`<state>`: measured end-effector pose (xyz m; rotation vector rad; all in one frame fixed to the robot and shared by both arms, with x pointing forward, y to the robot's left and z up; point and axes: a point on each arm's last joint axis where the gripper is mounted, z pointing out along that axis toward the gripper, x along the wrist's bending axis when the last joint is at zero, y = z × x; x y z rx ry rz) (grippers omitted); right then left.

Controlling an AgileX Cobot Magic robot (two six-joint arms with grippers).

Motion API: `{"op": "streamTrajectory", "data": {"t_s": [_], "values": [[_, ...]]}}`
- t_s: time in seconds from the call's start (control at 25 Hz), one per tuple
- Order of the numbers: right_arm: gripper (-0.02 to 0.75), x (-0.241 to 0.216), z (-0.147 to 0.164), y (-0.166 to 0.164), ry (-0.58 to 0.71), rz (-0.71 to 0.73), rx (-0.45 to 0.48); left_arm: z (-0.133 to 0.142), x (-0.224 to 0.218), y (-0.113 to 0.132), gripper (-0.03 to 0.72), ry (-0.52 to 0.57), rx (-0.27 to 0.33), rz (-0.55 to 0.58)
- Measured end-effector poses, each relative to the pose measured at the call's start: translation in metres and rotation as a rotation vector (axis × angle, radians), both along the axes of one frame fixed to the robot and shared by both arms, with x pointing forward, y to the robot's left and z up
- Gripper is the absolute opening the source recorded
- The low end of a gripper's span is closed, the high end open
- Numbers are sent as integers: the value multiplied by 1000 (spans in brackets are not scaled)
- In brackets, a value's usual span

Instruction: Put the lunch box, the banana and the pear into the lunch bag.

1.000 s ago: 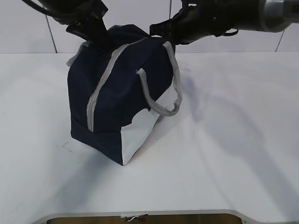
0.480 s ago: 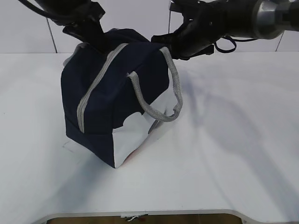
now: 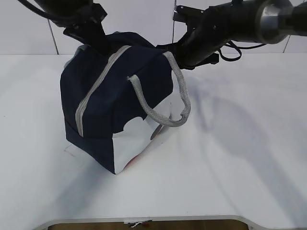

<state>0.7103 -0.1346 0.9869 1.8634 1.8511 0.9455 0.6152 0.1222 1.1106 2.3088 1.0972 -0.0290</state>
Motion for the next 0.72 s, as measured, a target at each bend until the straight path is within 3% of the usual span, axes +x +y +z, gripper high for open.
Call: {"op": "streamTrajectory", "data": {"t_s": [0.72], "values": [[21,1,-3,1,4,-1,4,0,0,0,-5,-1,1,3]]}}
